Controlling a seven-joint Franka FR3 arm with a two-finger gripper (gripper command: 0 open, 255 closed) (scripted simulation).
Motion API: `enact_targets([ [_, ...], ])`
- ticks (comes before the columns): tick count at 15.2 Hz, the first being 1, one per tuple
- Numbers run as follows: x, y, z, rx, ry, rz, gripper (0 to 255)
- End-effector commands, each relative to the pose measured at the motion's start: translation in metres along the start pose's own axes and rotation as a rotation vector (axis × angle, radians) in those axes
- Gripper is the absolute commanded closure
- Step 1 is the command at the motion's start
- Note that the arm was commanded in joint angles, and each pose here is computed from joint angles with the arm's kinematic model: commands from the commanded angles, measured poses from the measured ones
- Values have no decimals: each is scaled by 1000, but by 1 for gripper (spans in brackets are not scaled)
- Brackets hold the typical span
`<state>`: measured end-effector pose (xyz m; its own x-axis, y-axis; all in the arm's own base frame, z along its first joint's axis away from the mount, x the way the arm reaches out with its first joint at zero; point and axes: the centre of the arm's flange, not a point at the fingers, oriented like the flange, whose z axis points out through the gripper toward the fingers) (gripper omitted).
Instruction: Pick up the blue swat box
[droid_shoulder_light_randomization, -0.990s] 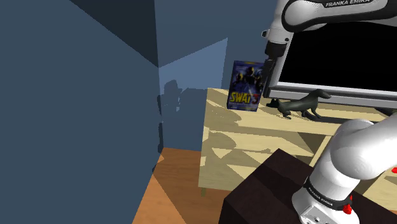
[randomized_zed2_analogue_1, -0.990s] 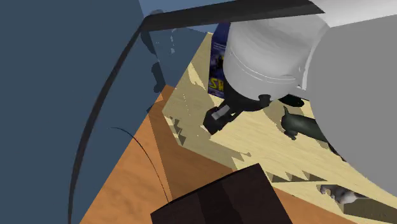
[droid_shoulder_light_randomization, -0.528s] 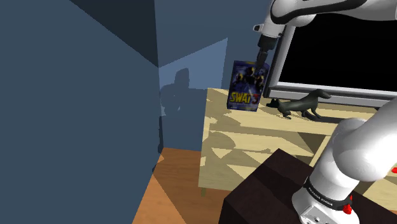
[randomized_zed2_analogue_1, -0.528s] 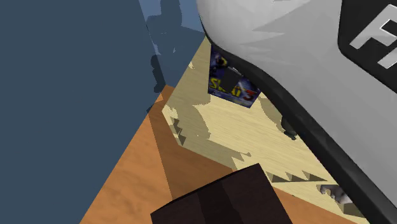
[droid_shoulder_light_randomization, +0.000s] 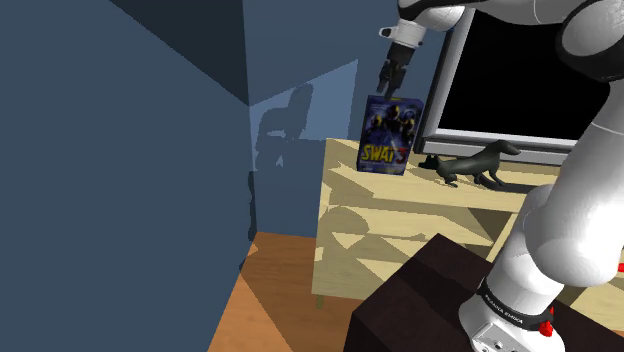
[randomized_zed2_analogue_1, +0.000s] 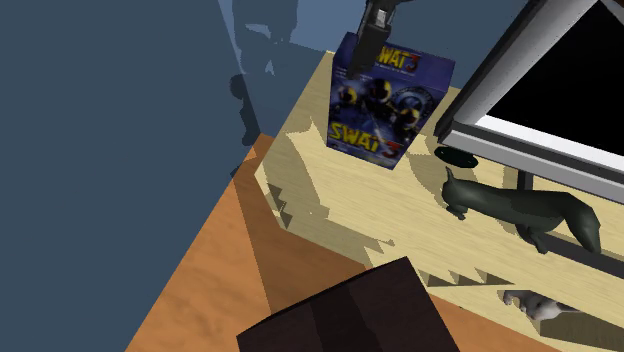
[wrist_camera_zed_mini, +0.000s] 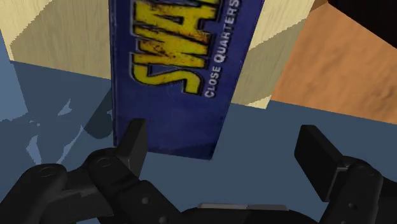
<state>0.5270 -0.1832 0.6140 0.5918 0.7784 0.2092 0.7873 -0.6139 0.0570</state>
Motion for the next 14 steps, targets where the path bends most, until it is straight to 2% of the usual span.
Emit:
enact_targets([
  [1, 15, 22, 0, 15, 29, -95, 0],
  [3, 27, 40, -1, 27, 50, -165, 0],
  [12, 18, 38, 38, 27, 50, -165, 0],
  [13, 19, 39, 37, 27, 50, -165, 255],
  [14, 19, 38, 37, 27, 50, -165, 255],
])
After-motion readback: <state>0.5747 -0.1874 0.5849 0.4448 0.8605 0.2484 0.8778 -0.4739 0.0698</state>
